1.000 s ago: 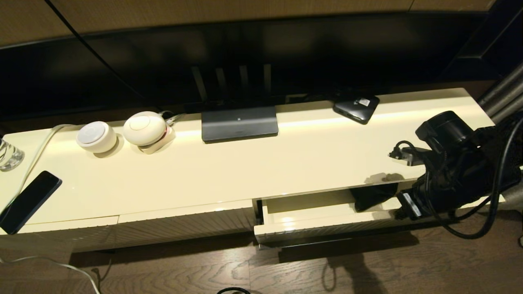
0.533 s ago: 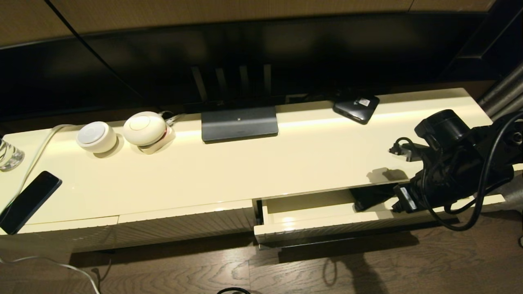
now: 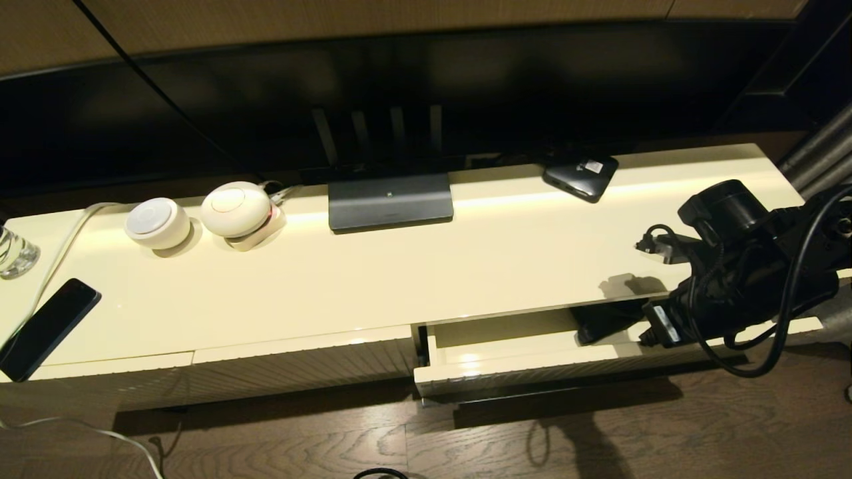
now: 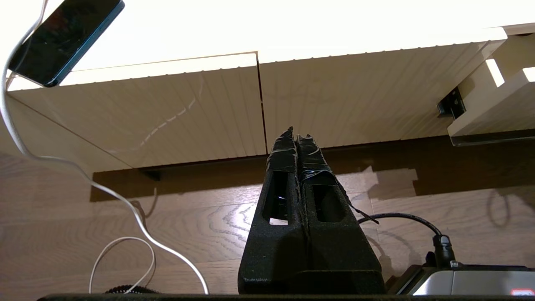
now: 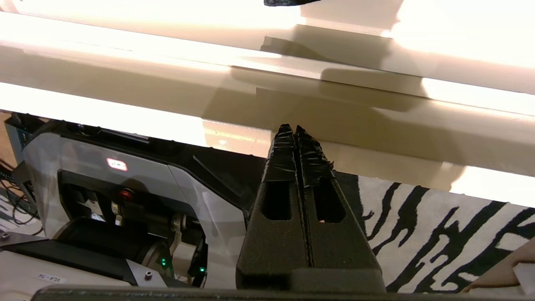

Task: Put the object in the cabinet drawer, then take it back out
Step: Open the drawer

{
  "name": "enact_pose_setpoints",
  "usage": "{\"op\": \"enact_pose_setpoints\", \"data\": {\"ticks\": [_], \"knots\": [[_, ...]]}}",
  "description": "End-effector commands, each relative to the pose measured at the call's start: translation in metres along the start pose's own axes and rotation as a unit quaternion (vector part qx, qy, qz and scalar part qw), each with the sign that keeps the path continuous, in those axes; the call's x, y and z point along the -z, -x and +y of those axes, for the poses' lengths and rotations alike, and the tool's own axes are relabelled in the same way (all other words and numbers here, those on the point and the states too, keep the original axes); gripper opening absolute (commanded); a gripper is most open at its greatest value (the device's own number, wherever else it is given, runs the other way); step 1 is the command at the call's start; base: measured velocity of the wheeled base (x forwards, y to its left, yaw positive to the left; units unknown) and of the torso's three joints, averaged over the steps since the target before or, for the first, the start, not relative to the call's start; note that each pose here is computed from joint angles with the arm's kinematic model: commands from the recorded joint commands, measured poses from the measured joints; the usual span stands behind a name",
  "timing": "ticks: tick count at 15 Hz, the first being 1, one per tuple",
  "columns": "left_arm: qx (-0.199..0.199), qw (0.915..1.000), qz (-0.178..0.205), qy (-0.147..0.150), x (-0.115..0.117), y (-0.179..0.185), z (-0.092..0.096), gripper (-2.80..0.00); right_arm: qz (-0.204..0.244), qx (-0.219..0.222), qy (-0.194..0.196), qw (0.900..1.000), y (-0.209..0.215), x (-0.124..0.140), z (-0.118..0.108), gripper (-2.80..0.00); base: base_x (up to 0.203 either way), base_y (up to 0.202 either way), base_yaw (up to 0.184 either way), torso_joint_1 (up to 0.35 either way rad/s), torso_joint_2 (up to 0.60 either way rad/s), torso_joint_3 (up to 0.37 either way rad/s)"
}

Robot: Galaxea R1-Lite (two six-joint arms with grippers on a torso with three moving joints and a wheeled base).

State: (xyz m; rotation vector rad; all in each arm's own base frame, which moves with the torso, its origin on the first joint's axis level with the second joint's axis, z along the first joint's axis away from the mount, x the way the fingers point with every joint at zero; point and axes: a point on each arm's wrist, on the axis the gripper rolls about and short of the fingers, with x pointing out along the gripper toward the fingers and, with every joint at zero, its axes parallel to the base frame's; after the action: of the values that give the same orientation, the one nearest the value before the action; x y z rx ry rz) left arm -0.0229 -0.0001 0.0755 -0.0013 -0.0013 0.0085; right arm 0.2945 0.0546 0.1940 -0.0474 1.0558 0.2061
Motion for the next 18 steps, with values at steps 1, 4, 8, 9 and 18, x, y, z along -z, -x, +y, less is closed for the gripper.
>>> {"op": "enact_pose_setpoints", "data": {"ticks": [1,4,8,9,18], "knots": [[0.0,1.0,0.002,0.0,0.001,0.0,0.0,-2.8,-0.004,-0.002,0.001,1.0,0.01,0.005,0.001,-2.8,0.0,0.0,0.0,0.0,0.0,0.0],[0.0,1.0,0.002,0.0,0.001,0.0,0.0,-2.8,0.023,-0.006,0.008,1.0,0.033,0.031,0.003,-2.8,0.0,0.0,0.0,0.0,0.0,0.0],[0.0,1.0,0.001,0.0,0.001,0.0,0.0,-2.8,0.039,-0.015,0.007,0.999,0.046,0.046,0.004,-2.8,0.0,0.0,0.0,0.0,0.0,0.0],[0.0,1.0,0.001,0.0,0.001,0.0,0.0,-2.8,0.039,-0.013,0.004,0.999,0.044,0.043,0.003,-2.8,0.0,0.0,0.0,0.0,0.0,0.0],[0.0,1.0,0.002,0.0,0.001,0.0,0.0,-2.8,-0.019,0.013,-0.015,1.0,0.003,0.013,-0.01,-2.8,0.0,0.0,0.0,0.0,0.0,0.0]]}}
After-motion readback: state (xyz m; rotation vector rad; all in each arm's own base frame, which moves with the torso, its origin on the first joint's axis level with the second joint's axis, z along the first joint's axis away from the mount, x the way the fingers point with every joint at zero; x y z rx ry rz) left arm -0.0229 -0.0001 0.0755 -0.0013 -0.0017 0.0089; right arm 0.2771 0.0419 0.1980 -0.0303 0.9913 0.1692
